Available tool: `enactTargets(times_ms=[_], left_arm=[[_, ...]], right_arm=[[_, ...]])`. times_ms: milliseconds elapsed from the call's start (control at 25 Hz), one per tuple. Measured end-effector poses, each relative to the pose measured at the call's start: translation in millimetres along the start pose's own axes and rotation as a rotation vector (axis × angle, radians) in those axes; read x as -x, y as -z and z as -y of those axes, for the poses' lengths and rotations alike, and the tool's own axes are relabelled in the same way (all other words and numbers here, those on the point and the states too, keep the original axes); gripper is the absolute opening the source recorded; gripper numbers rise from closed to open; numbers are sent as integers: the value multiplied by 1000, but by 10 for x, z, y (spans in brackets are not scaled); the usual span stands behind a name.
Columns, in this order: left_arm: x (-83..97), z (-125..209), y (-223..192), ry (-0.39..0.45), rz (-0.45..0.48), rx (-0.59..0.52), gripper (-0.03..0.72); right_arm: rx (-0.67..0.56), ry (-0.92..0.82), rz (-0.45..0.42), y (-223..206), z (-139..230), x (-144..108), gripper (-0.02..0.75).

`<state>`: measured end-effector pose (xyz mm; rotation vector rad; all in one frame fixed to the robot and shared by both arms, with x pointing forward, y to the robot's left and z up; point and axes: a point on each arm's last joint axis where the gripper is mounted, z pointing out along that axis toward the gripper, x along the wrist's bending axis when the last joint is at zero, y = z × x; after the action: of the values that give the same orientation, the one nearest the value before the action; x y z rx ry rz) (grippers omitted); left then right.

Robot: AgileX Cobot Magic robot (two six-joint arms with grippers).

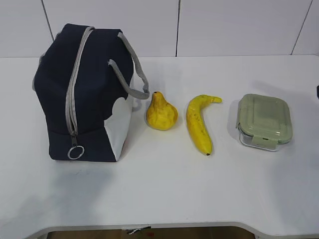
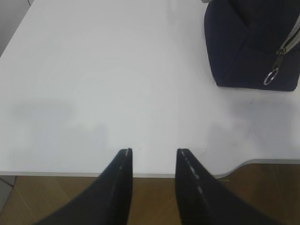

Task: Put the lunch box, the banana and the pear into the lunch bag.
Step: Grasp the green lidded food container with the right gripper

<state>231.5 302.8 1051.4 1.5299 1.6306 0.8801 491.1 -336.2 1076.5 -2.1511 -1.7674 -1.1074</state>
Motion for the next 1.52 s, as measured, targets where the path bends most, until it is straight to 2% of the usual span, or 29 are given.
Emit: enactTargets(times_ms=[160, 280, 480, 720, 800, 920, 1000, 1240, 1520], left_arm=[[0, 0, 0, 0, 0, 0, 236], [0, 0, 0, 0, 0, 0, 236], [0, 0, 0, 0, 0, 0, 236], [0, 0, 0, 0, 0, 0, 236], [0, 0, 0, 0, 0, 0, 236], [0, 0, 0, 0, 0, 0, 236], [0, 0, 0, 0, 0, 0, 236], [0, 0, 0, 0, 0, 0, 236], [0, 0, 0, 0, 0, 0, 236]], right_arm=[[102, -11, -111, 77, -144, 216, 336], [121, -18, -153, 16, -222, 335, 336], [71, -52, -154, -143, -259, 513, 336], [37, -29, -119, -169, -234, 564, 338], [18, -26, -100, -177, -219, 586, 382], [-12, -56, -89, -235, -223, 659, 511], [-28, -79, -98, -297, -232, 719, 561], [-9, -87, -179, -503, -376, 893, 578], [-6, -73, -188, -741, -457, 1141, 576]])
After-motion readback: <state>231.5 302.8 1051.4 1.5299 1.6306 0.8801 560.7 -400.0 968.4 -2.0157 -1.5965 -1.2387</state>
